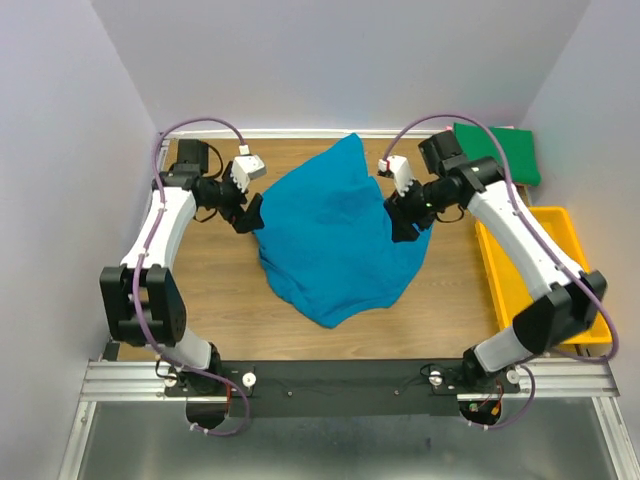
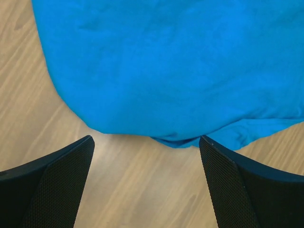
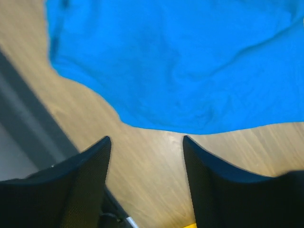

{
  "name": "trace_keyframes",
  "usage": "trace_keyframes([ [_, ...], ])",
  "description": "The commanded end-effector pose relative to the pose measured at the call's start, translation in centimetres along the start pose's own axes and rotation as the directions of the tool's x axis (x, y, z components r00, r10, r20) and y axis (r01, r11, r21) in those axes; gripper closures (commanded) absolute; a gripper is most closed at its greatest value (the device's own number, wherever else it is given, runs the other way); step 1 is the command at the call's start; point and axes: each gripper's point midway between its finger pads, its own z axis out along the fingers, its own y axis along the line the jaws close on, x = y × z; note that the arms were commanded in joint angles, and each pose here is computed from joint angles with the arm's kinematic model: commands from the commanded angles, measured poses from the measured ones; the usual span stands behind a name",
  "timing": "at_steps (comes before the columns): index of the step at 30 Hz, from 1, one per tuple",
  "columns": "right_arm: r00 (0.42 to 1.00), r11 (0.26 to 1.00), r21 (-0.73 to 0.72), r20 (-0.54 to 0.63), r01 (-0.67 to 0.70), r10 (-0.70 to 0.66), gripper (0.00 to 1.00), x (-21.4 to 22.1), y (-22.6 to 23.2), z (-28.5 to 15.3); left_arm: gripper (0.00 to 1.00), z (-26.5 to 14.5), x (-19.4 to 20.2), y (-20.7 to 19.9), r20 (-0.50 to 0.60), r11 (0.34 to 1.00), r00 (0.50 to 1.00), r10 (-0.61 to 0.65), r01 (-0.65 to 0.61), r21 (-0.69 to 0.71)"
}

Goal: Fold and stack the t-shirts
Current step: Flatten out the tshirt

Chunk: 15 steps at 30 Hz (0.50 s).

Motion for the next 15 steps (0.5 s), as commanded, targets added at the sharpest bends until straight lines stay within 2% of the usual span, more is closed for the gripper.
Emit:
trace_keyframes([
  [1,0.997,0.985,0.161,-0.051,-0.055,0.064,0.39,0.6,-5.2,4.1,0.01,-0.3,0.6,-0.9,-0.009,0.992,0.999,-0.047,0.045,-0.121],
  [4,0.994,0.981,0.175,-0.052,-0.085,0.096,0.47,0.1,-7.2,7.0,0.01,1.0,4.2,-2.5,-0.073,0.987,0.989,-0.125,0.117,-0.107],
  [6,0.993,0.98,0.175,-0.054,-0.096,0.107,0.48,-0.2,-8.5,9.1,0.01,2.1,6.5,-3.0,-0.131,0.983,0.98,-0.152,0.136,-0.119],
  [10,0.988,0.979,0.172,-0.089,-0.111,0.127,0.53,0.2,-10.1,12.3,0.01,4.3,9.0,-4.0,-0.227,0.982,0.958,-0.175,0.152,-0.115],
  [12,0.984,0.979,0.171,-0.116,-0.113,0.134,0.57,1.2,-10.7,14.0,0.03,5.2,9.3,-4.4,-0.241,0.981,0.953,-0.183,0.162,-0.105],
  [14,0.981,0.978,0.179,-0.142,-0.108,0.134,0.58,2.2,-11.2,15.1,0.07,6.0,10.1,-4.6,-0.272,0.98,0.943,-0.191,0.169,-0.104],
  [15,0.977,0.977,0.183,-0.16,-0.109,0.139,0.6,2.9,-11.4,15.6,0.15,6.2,10.4,-4.4,-0.287,0.979,0.938,-0.195,0.169,-0.114],
])
